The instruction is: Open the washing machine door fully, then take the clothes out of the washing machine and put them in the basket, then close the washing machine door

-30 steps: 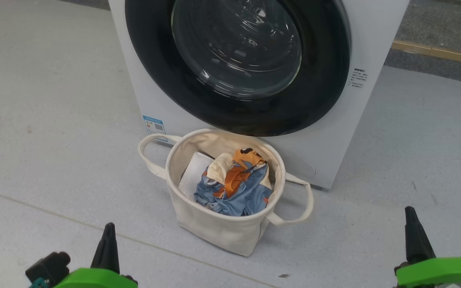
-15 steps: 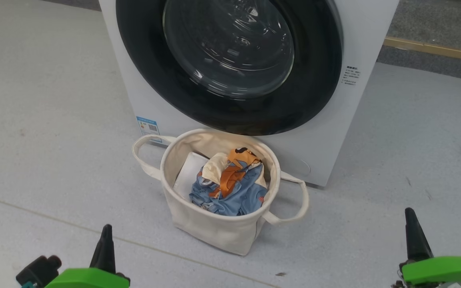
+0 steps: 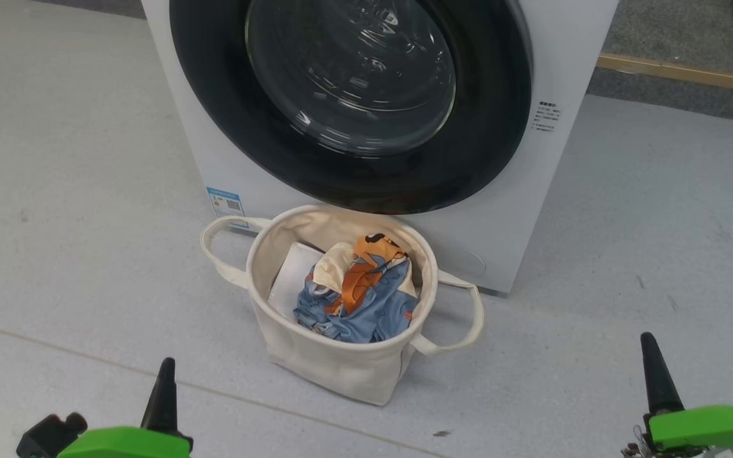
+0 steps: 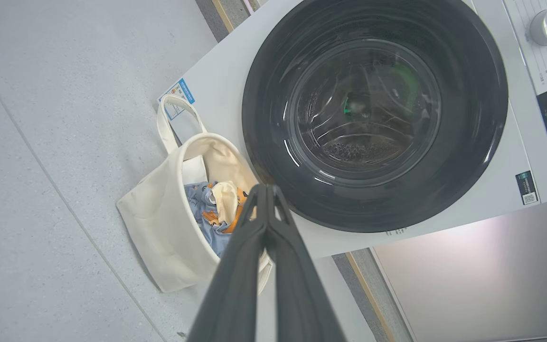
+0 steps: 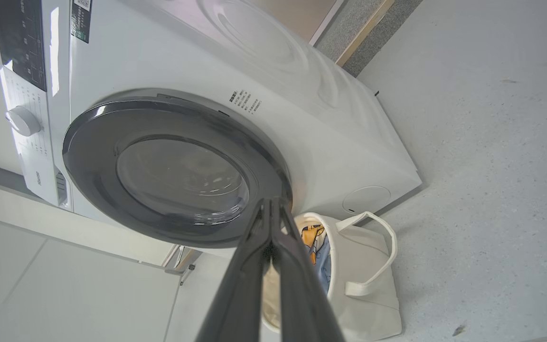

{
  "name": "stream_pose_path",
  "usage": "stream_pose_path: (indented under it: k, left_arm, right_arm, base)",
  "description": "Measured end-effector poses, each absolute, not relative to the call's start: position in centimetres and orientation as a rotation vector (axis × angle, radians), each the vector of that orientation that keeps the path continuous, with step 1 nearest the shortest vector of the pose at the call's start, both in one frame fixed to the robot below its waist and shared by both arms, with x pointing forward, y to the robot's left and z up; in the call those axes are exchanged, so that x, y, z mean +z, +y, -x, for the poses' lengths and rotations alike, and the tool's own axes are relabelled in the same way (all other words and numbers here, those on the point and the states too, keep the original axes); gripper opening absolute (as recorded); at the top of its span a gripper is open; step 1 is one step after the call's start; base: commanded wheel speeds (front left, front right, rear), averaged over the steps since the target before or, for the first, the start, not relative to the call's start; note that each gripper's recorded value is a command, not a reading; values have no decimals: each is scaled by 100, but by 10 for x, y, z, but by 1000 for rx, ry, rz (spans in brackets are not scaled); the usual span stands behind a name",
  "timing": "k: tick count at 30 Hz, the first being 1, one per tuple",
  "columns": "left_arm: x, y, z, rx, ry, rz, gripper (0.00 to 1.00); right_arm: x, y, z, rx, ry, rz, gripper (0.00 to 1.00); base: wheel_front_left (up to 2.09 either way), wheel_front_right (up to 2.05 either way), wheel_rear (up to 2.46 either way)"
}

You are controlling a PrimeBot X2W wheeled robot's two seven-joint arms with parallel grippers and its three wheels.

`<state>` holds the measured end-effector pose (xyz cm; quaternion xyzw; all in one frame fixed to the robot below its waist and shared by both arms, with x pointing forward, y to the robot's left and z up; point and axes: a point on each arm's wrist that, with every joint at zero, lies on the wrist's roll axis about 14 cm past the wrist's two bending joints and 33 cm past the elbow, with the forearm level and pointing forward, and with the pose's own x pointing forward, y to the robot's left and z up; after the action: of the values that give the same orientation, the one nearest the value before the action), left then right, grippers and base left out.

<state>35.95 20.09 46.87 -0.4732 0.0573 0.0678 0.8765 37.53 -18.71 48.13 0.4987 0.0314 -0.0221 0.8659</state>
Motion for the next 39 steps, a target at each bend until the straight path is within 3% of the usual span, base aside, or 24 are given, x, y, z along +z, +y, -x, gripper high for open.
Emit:
stream_pose_path:
  k: [39]
  left_arm:
    - [477,190,-374,65,101,1476,0]
  right_arm:
    - [475,-203,-372,-95,60,-1492,0]
  base:
    - [0,0,0]
